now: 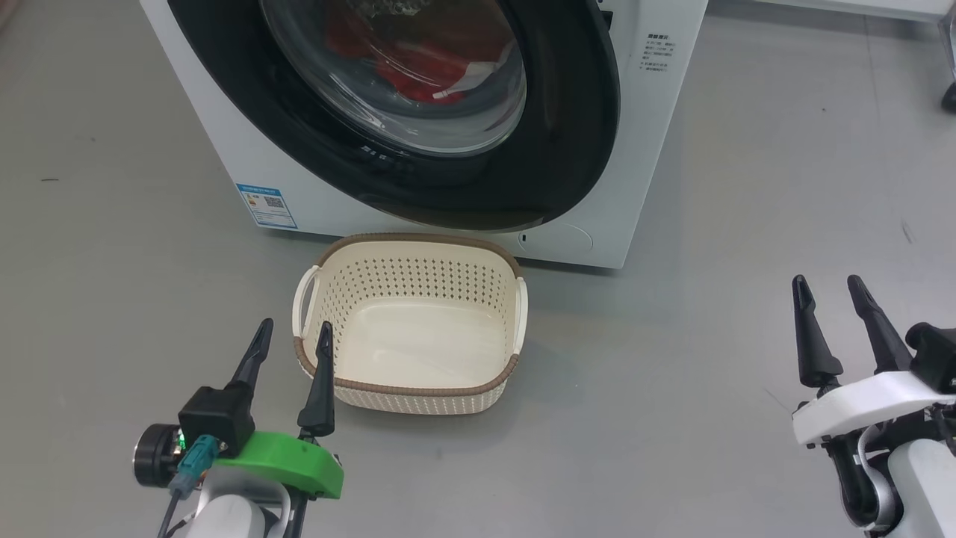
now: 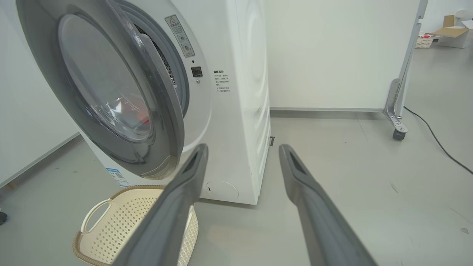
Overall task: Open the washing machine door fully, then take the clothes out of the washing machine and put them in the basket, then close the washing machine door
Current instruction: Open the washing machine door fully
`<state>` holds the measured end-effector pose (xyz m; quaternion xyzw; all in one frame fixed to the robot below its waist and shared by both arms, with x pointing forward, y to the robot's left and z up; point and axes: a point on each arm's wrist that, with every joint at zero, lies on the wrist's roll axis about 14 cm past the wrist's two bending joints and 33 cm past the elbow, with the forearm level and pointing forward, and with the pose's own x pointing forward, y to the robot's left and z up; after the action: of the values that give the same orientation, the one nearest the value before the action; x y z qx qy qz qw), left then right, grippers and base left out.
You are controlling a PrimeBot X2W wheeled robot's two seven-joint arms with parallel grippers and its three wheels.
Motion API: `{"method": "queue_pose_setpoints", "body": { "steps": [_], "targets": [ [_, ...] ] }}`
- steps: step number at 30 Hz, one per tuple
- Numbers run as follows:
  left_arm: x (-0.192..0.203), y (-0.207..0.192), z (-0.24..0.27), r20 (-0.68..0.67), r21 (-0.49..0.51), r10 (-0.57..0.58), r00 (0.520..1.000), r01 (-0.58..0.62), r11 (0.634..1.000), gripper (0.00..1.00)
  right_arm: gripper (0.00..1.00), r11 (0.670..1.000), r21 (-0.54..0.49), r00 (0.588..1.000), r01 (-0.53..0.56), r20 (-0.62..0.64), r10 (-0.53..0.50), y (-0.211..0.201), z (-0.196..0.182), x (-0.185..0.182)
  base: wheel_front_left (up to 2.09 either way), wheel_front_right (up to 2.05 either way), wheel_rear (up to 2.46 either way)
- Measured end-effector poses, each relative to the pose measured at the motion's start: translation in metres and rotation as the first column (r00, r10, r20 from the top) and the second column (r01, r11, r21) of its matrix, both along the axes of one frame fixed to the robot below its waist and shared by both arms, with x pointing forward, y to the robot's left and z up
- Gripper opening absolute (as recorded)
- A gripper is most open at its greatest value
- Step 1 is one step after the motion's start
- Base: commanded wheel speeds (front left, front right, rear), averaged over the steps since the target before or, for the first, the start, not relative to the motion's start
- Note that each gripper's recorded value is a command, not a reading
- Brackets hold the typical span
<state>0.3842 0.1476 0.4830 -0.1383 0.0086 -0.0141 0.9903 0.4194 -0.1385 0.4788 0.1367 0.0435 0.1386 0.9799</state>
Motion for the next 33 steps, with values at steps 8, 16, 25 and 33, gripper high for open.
{"method": "queue_pose_setpoints", "body": {
  "steps": [8,16,25,33],
  "targets": [
    [-0.002,0.006,0.002,0.005,0.004,0.018,1.000,-0.018,1.000,1.00,1.00,1.000,0.007,1.000,0.007,-0.003,-0.007,0.004,-0.005,-0.014,0.00,0.00,0.00],
    [-0.005,0.002,-0.001,-0.002,0.002,0.006,1.000,-0.006,1.000,1.00,1.00,0.999,0.019,1.000,0.027,-0.002,-0.027,0.002,-0.005,-0.021,0.00,0.00,0.00],
    [-0.005,0.000,-0.001,0.001,-0.001,-0.003,1.000,0.003,1.000,1.00,1.00,0.999,0.020,0.999,0.050,0.009,-0.051,-0.004,-0.003,-0.023,0.00,0.00,0.00],
    [-0.006,0.000,-0.002,-0.003,0.007,-0.005,1.000,0.005,1.000,1.00,1.00,0.998,0.021,0.998,0.053,0.018,-0.054,-0.005,0.000,-0.022,0.00,0.00,0.00]
  ]
}}
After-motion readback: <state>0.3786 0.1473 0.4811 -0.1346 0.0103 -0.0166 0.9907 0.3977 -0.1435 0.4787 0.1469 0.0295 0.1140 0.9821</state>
